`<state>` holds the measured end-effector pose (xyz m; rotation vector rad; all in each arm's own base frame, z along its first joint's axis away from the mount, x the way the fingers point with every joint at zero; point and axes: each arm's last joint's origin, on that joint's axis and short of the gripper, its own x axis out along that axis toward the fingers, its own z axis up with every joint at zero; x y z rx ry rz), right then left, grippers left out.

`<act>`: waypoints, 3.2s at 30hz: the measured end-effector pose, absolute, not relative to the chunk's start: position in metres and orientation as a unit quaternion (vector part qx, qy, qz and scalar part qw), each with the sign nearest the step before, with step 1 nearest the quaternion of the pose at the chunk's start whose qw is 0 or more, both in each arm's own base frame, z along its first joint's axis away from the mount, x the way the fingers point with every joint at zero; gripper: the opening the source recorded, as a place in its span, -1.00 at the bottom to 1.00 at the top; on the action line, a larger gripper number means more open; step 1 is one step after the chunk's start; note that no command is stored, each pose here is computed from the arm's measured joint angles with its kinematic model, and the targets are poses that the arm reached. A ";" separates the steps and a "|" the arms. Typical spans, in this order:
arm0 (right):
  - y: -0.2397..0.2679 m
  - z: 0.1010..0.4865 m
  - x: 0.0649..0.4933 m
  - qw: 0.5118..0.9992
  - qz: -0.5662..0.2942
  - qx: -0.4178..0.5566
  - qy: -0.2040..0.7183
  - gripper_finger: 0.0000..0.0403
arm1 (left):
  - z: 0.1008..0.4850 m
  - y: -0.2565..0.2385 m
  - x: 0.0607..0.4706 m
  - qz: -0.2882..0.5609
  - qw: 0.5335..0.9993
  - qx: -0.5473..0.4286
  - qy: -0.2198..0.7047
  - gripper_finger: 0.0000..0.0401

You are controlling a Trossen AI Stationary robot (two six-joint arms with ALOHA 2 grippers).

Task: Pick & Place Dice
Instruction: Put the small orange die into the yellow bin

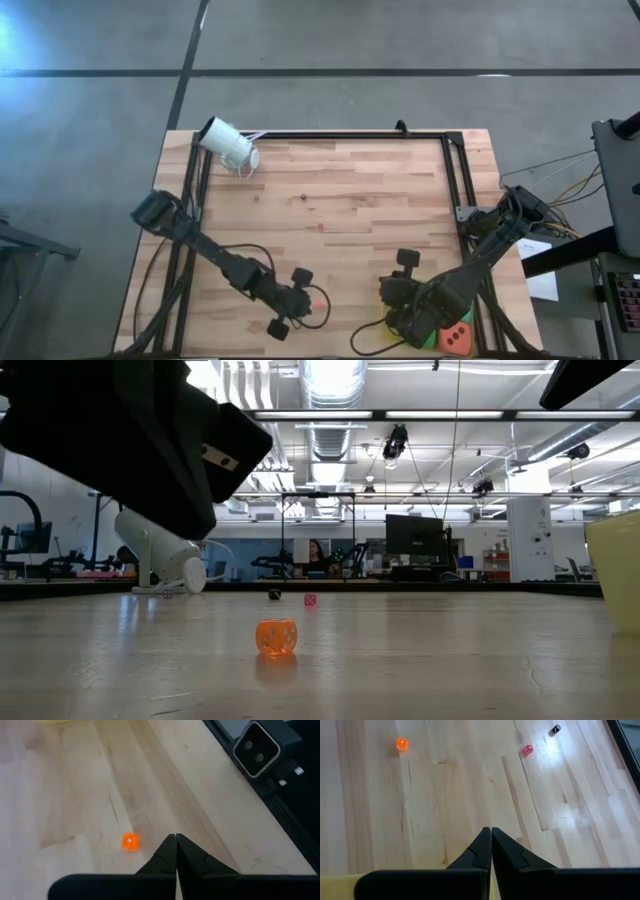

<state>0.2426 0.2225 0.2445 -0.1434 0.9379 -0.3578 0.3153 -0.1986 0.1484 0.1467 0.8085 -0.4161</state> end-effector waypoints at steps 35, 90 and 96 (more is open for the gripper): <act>0.224 0.245 0.244 0.878 -0.167 -0.066 0.444 -0.96 | 0.108 -0.157 0.354 -0.137 0.889 0.078 0.429 -0.99; 0.162 0.254 0.298 0.870 -0.148 -0.025 0.470 -0.96 | 0.245 -0.116 0.279 0.009 0.909 0.231 0.346 -0.99; 0.134 0.254 0.325 0.879 -0.094 0.017 0.467 -0.96 | 0.259 -0.114 0.243 0.010 0.926 0.212 0.312 -0.99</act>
